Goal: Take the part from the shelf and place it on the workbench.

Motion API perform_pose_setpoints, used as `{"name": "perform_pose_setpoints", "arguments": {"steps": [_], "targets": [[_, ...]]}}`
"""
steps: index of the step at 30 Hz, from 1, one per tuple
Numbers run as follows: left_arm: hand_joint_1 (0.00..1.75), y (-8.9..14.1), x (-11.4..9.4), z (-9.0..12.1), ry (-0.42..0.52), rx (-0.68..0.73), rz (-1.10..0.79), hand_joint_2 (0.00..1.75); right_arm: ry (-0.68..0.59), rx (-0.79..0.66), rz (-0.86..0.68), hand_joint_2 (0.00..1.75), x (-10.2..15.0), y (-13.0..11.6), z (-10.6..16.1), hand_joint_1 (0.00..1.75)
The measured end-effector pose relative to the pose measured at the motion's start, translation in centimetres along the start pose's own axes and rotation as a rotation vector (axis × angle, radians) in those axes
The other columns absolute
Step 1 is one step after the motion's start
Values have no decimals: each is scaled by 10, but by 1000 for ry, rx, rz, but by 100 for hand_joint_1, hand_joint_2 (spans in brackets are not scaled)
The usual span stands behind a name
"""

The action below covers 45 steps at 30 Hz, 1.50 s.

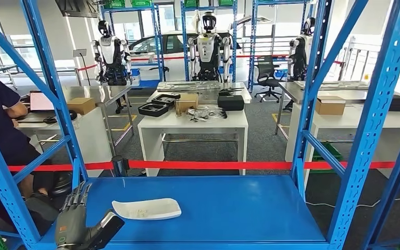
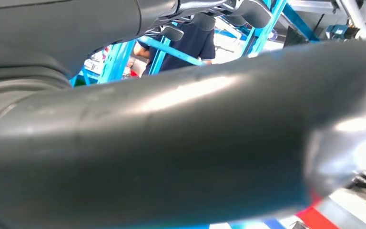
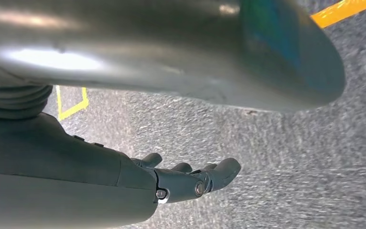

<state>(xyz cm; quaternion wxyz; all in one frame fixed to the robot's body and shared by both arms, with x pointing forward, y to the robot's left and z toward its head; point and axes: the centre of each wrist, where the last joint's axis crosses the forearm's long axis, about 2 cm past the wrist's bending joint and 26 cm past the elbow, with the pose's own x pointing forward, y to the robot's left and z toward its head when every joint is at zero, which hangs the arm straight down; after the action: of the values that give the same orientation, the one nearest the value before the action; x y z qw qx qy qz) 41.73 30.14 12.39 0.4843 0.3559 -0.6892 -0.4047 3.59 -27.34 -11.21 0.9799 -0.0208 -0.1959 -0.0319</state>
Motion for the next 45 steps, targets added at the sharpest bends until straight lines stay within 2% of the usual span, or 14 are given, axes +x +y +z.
{"name": "perform_pose_setpoints", "arguments": {"steps": [22, 29, 38, 45], "targets": [[0, -12, 9, 5, -57, -16, 31, 0, -7, -3, 1, 0, 2, 0, -1, 0], [0, -20, 10, 12, -108, -46, 47, 0, -4, -2, -1, 0, 1, 0, 0, 0], [0, -23, 21, 9, -181, -62, 72, 0, -10, -5, -2, 0, 4, 0, -1, 0], [0, -29, 28, 10, -191, -75, 89, 0, -4, -5, -1, 0, 1, -1, 0, 0]]}}
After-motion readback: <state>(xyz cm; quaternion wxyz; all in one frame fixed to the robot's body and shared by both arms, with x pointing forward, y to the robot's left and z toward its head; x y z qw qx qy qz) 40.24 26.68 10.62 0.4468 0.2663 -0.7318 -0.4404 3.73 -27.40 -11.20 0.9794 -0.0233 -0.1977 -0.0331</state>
